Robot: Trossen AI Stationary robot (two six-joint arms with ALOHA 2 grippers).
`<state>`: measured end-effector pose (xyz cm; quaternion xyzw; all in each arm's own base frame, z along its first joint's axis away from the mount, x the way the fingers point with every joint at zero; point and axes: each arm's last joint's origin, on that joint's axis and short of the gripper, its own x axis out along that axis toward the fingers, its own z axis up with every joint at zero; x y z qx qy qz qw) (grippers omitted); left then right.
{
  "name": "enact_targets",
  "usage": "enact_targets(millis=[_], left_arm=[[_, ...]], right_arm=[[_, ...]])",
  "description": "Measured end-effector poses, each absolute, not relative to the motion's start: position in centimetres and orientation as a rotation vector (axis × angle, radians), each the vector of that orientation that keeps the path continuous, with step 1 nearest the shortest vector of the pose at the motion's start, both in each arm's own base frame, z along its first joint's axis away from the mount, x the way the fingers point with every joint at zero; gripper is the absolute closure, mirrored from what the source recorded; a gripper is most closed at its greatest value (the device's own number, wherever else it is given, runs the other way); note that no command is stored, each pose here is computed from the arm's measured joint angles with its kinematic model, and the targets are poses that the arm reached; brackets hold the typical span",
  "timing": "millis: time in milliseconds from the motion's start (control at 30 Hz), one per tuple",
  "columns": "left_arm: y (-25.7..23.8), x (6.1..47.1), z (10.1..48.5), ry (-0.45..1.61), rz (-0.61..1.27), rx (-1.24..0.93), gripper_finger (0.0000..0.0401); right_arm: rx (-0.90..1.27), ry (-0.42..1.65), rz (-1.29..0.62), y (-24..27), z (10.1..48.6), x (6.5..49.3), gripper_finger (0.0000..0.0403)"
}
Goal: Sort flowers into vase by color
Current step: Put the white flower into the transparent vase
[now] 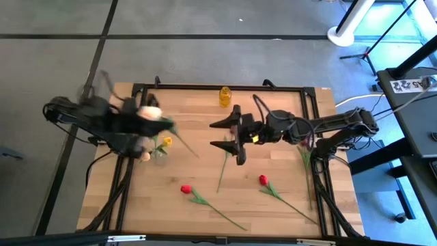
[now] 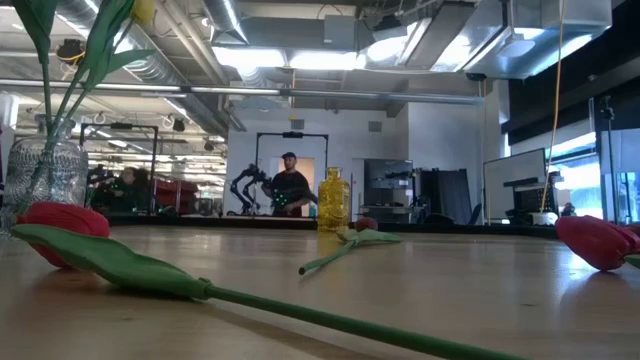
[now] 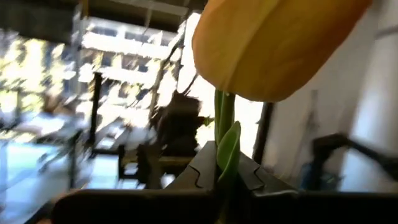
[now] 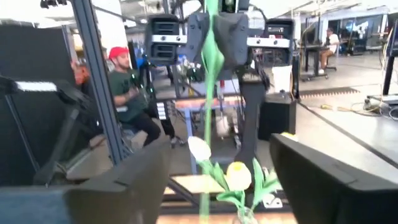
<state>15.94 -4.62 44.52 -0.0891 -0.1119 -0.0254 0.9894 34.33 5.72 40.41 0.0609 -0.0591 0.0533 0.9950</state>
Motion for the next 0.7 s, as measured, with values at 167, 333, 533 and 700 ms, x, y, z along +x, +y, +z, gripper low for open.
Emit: enact_targets(millis=[167,333,533,700], left_arm=[[-3.7,10.0,46.6,-0.337,-0.3,-0.212,0.0399],[-1.7,4.4,47.7,-0.301,-0.349,-0.163,0.0399],[0.3,0.7,47.8,-0.15,-0.213,-0.063,0.0399],[1.1,-0.9,46.9,-0.069,-0.144,-0.088,0.0399]], right_arm=[[0.211,-0.076,0.092,5.6,40.0,34.4,0.0101],[0.241,-0.003,-0.016,5.4,39.1,34.6,0.0101],[0.277,0.004,-0.107,5.1,38.9,34.6,0.0101],[0.299,0.018,-0.167,5.0,38.7,34.5,0.0101]])
